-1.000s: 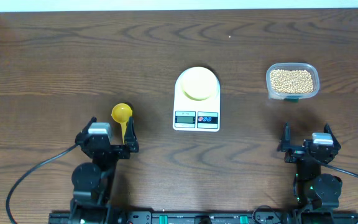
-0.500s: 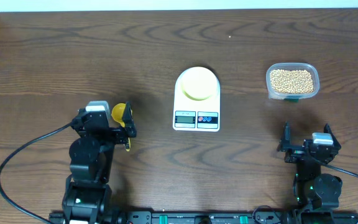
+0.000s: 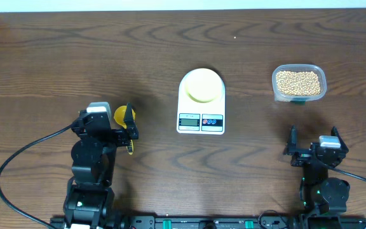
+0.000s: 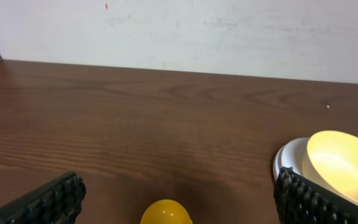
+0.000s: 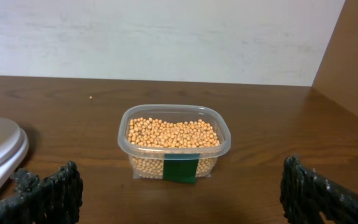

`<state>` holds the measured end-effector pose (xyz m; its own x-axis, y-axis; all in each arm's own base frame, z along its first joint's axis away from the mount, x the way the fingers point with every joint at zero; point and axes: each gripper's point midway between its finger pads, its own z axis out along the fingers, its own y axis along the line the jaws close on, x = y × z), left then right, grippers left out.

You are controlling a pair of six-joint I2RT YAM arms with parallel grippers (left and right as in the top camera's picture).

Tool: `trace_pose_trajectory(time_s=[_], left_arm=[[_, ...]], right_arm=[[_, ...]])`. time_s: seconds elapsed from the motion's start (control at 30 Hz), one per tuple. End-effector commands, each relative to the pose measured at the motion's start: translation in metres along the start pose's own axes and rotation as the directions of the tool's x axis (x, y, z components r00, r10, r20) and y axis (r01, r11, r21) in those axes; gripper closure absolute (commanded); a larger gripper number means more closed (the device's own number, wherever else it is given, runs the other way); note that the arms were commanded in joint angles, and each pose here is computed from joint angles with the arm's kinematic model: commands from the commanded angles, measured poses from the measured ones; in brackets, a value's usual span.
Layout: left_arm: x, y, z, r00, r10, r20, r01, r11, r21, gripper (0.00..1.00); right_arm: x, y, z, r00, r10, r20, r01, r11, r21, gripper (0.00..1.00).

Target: Scoop item into bowl and weigh 50g on scale

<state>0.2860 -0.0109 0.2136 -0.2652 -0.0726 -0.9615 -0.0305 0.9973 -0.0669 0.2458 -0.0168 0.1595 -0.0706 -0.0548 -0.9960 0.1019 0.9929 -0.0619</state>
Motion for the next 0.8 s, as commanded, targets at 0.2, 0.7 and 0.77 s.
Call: trace_pose_trajectory(time_s=[0.2, 0.7, 0.77], left_arm=[[-0.0145, 0.0105, -0.0034, 0.999, -0.012, 0.029, 0.014, 0.998, -0.061, 0.01], [-0.0154, 0.0103, -0.0035, 0.999, -0.013, 0.034, 0.014, 0.998, -0.060, 0.01], [-0.0160, 0.0103, -0.0035, 0.999, -0.013, 0.035, 0.015, 0.998, -0.060, 0.01]], right_arm=[[0.0007, 0.0008, -0.0002, 1.000, 0.015, -0.001, -0.015, 1.000, -0.002, 0.01], [0.0007, 0.0008, -0.0002, 1.000, 0.015, -0.001, -0.015, 1.000, -0.002, 0.01], [0.0007, 0.0008, -0.0002, 1.000, 0.015, -0.001, -0.015, 1.000, -0.002, 0.01]])
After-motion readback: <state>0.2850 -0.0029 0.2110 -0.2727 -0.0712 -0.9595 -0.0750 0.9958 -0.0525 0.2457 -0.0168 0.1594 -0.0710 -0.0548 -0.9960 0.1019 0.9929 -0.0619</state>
